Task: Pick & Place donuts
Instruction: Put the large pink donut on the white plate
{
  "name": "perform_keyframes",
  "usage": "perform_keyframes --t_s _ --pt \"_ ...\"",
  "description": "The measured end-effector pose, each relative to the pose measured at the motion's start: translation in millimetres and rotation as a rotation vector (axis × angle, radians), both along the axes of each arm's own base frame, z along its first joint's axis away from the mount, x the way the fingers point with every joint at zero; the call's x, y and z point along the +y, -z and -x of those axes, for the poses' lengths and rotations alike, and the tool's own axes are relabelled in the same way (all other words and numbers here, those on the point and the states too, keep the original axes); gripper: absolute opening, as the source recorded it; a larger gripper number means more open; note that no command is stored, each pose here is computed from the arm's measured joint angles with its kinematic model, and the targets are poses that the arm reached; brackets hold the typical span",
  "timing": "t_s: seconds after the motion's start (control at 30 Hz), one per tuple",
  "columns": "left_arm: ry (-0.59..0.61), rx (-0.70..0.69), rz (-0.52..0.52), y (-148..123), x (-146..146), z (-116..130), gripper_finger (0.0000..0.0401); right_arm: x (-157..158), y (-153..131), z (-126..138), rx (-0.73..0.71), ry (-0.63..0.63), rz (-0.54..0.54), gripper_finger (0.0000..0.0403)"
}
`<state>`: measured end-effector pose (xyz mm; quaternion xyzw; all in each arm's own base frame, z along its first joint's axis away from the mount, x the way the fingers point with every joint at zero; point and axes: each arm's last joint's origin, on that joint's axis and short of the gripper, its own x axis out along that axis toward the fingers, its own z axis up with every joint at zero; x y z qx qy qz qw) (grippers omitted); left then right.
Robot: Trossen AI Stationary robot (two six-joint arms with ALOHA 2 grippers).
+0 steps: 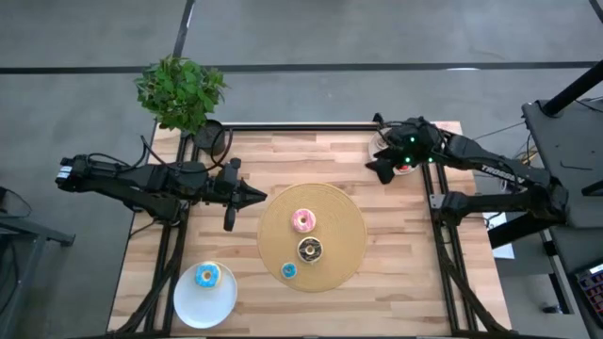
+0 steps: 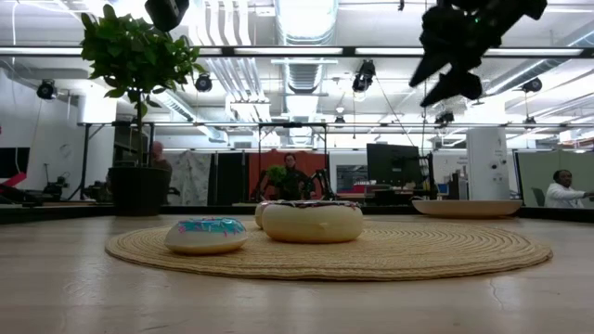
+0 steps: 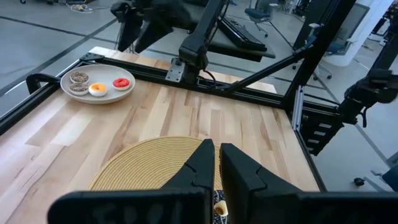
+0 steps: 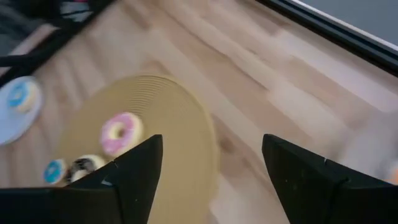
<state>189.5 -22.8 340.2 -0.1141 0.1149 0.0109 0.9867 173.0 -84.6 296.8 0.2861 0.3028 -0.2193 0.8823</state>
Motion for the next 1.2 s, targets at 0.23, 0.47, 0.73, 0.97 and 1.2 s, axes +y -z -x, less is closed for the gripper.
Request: perform_keyframes --t_s 0.23,0.47,0.73,0.97,1.2 --pt "0.004 0.0 0.001 0.0 -0.1 0.0 0.0 24.2 -3.8 -25.2 -0.091 -0.163 0.043 0.0267" --pt "0.01 0.0 0.002 0.0 -0.3 0.0 0.0 41.7 5.4 -43.9 -0.07 -0.269 0.034 0.0268" --pt "0.004 0.0 0.031 0.0 -0.4 0.0 0.0002 47.3 15.6 -54.0 -0.024 -0.295 0.009 0.0255" --pt "-0.006 0.0 0.055 0.0 -0.3 0.0 0.0064 48.0 13.3 -52.2 -0.036 -0.295 0.011 0.0249" --pt "-0.012 0.018 0.058 3.1 -0.8 -4.4 0.0151 48.0 13.9 -52.3 -0.03 -0.295 0.01 0.0249"
